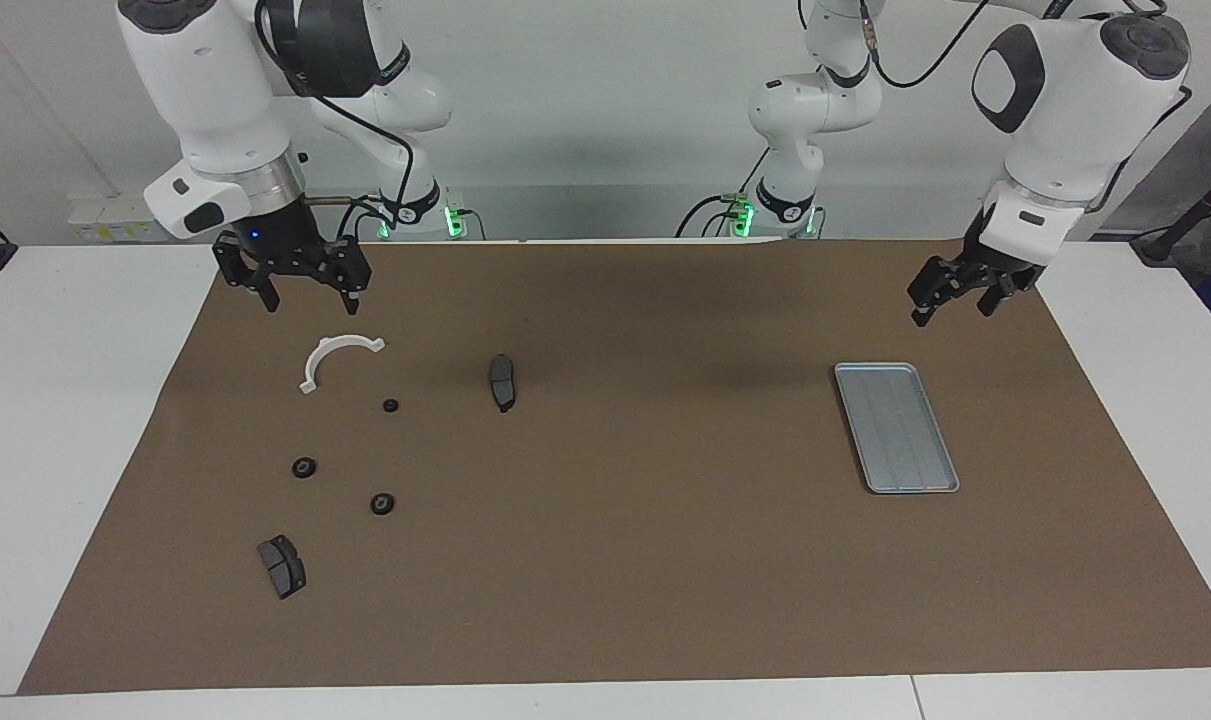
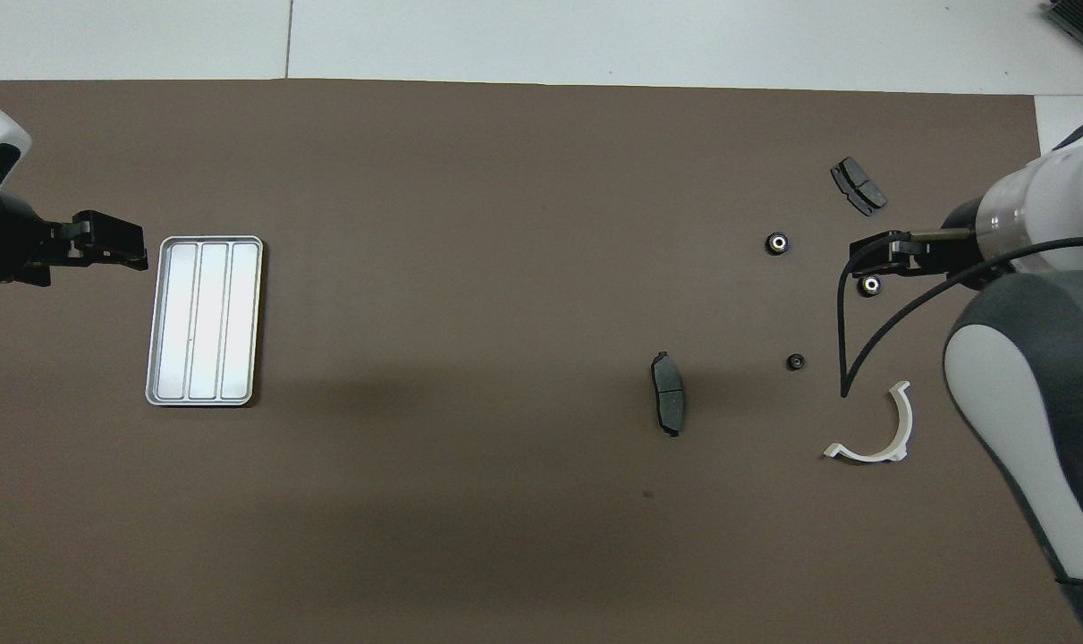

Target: Pick bearing gear from pile to tray

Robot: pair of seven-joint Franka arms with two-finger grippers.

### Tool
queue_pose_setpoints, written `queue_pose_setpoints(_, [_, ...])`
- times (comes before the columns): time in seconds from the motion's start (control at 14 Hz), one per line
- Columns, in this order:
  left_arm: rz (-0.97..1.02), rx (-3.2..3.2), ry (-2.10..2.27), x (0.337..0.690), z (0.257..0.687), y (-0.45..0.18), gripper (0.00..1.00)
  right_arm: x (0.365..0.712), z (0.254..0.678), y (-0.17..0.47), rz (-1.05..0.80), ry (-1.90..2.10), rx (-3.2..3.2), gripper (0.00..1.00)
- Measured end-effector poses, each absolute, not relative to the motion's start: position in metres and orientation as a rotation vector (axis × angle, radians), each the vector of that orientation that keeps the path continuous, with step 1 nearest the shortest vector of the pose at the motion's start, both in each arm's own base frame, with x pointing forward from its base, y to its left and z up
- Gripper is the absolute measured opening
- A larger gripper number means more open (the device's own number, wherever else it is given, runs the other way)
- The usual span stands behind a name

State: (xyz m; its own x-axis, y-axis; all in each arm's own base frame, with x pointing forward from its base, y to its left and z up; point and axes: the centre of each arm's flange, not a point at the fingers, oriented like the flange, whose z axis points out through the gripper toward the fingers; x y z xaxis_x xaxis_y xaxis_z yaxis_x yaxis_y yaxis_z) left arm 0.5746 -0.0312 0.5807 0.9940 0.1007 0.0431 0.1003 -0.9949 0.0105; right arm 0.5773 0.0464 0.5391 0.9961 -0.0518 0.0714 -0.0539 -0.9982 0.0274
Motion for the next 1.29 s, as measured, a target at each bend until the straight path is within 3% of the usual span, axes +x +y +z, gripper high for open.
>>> queue_pose_setpoints(0.71, [0.068,3.129,0.158,0.575,0.581,-0.031,1.0,0.551,0.367,0.044,0.109,-0.065,3.121,1.0])
queue_pose_setpoints(1.0, [0.068,3.129,0.158,0.575,0.581,-0.031,1.0,0.542,0.325,0.041,0.104,-0.071,3.126,1.0])
queue_pose_setpoints(1.29, [0.068,3.129,0.158,0.575,0.581,-0.031,1.0,0.543,0.311,0.041,0.088,-0.07,3.128,1.0])
